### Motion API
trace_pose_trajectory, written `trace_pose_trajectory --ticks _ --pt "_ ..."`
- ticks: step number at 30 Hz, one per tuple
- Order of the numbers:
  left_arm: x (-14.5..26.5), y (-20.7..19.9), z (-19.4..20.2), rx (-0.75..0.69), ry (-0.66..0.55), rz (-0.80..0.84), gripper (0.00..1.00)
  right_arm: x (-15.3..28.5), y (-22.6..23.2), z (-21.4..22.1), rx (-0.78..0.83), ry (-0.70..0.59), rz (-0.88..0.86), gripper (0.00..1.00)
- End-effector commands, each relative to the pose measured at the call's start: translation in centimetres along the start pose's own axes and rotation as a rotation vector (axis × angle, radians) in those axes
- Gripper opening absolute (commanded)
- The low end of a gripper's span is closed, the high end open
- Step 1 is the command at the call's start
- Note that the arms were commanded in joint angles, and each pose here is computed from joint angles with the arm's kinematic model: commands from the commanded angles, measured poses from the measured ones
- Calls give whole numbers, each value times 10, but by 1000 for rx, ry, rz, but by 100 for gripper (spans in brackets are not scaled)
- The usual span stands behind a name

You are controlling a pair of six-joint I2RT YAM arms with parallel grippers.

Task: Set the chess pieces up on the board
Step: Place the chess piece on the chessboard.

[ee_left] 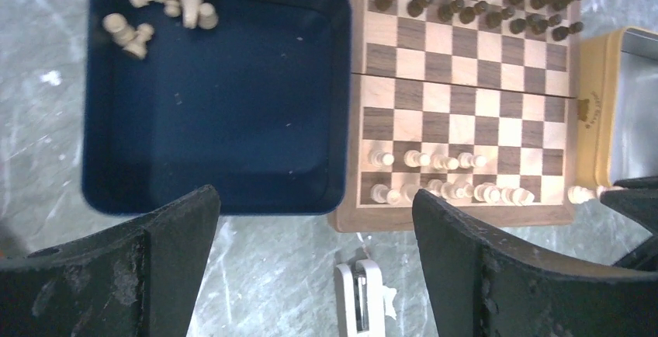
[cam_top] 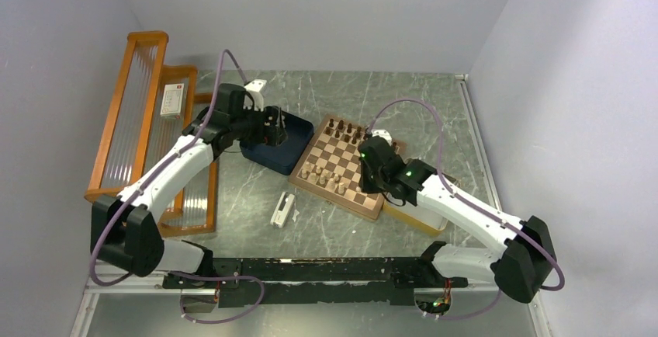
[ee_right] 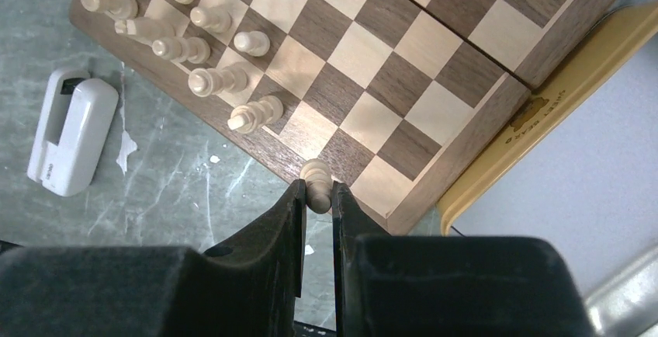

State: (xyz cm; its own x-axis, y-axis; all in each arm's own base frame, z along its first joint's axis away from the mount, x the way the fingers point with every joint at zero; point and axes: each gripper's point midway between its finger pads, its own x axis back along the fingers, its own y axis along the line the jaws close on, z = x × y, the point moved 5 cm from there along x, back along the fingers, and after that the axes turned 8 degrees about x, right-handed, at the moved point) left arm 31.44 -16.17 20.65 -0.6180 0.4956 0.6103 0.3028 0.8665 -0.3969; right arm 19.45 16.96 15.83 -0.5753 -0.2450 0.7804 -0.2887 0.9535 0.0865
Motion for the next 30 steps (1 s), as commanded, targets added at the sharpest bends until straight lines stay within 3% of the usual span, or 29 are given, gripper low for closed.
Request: trace_pose_trajectory --ticks 1,14,30 --pt "14 19 4 38 -60 -141 98 -5 2 5 -1 -11 71 1" --pt "27 23 20 -9 -55 -139 98 -25 22 16 74 60 110 3" --pt "32 27 18 -18 -72 -181 98 -36 33 15 112 30 132 5"
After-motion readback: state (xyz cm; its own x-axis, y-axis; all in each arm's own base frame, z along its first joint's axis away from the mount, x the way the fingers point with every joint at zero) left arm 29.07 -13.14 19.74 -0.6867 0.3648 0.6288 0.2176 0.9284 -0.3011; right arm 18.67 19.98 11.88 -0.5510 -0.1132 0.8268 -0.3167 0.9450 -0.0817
